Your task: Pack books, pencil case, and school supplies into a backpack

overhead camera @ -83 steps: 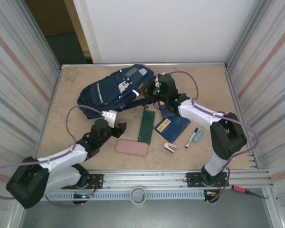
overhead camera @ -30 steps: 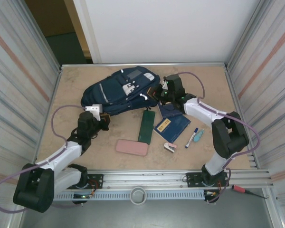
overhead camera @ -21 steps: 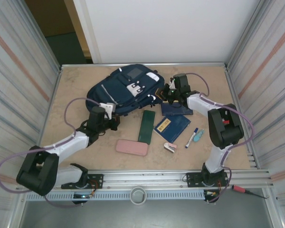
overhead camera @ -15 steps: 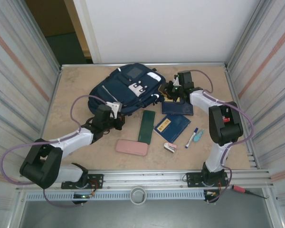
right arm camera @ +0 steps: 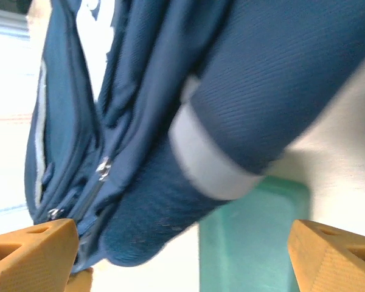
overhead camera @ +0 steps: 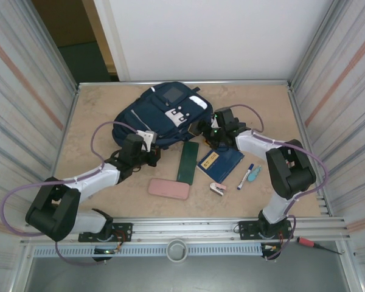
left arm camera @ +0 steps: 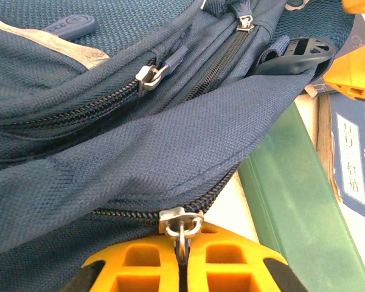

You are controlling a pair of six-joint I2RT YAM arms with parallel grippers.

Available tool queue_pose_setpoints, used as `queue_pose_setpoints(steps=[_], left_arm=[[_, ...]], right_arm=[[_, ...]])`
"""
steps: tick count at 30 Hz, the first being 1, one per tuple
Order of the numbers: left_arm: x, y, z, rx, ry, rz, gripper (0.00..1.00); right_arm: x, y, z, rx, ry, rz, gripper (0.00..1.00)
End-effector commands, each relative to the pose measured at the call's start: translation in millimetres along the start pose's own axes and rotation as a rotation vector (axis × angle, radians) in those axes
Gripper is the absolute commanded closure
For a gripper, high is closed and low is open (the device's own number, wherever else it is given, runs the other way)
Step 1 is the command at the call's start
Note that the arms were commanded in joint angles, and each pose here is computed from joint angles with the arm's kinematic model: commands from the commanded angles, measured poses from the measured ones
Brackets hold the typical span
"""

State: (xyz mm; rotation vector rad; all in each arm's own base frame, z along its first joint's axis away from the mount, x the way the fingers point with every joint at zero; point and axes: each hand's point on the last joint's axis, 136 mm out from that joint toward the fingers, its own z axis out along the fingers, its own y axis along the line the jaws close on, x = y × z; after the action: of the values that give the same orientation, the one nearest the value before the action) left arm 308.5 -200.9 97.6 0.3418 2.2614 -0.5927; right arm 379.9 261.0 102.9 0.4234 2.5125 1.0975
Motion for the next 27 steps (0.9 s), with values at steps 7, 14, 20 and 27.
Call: queue_pose_setpoints(steps=[7,14,20,27], left_arm=[[-14,10,-23,-0.077,-0.052,0.019,1.0],[7,72,-53,-0.308,-0.028,-0.13,1.0],[-9,50,-47,-0.193,-0.034,-0.095,1.0],[-44,9,-37,-0.062,-0.089,-0.075,1.0]], right_arm=[[-62,10,15,-0.007,-0.156,0.031,0.78],[-89,20,13,-0.026,-0.124,-0.027,0.97],[-103,34,31,-0.054,-0.072,-0.07,0.94],[-131,31,11,0.026,-0.085,-0.126,0.45]])
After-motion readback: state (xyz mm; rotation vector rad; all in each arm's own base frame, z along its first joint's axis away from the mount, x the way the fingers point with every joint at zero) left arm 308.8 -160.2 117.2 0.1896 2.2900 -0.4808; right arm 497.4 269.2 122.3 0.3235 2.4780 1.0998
